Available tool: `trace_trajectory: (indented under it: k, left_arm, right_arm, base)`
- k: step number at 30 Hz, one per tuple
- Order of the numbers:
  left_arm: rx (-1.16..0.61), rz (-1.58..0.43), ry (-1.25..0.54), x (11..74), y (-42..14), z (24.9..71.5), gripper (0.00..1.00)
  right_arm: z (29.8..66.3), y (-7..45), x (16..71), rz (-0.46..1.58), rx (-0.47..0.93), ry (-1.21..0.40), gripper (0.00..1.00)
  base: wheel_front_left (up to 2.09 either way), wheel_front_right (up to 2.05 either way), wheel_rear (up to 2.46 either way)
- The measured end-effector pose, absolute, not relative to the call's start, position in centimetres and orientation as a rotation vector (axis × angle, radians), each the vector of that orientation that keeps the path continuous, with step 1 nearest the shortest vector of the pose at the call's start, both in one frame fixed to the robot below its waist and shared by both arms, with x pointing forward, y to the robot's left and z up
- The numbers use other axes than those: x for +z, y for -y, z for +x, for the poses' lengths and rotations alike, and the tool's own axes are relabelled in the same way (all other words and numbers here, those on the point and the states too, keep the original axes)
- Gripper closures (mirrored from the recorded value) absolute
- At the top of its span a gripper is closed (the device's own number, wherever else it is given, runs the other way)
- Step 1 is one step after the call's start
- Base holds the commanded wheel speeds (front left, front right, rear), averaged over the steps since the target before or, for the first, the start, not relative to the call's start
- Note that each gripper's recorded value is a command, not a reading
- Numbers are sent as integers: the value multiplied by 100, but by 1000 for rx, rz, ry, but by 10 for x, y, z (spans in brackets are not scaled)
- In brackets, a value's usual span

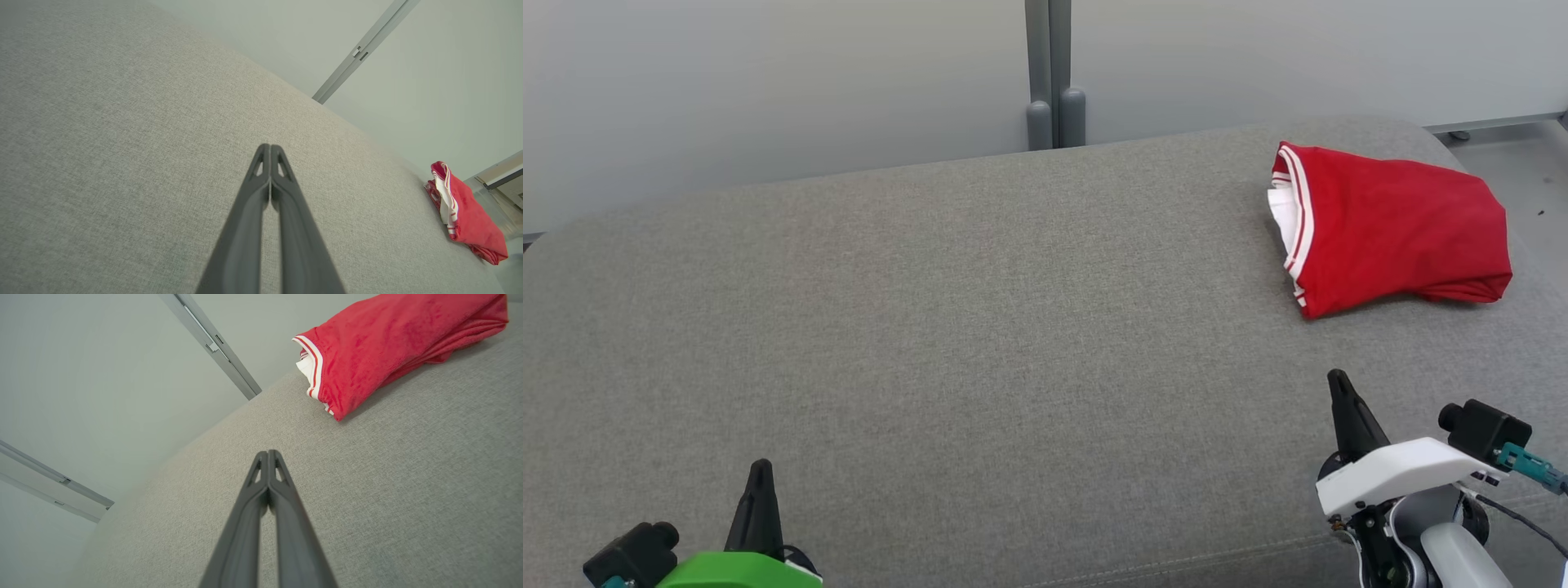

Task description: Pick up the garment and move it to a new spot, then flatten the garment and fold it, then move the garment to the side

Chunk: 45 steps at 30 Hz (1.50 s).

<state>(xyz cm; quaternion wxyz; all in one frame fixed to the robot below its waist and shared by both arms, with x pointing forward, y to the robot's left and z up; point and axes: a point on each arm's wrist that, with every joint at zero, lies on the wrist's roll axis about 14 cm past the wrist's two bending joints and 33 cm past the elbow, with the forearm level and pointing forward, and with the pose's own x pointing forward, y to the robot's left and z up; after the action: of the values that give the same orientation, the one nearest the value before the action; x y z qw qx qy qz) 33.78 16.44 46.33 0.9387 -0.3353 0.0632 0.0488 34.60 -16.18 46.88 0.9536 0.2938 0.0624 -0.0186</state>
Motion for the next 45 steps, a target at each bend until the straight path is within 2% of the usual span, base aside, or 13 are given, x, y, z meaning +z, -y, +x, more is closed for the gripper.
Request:
trace_trajectory:
  k: [45]
  left_arm:
    - [99,-1266,-167,461,-174,357,100]
  right_arm:
    - [363,189,466,1232,-109,-142,100]
  base:
    - [0,0,0]
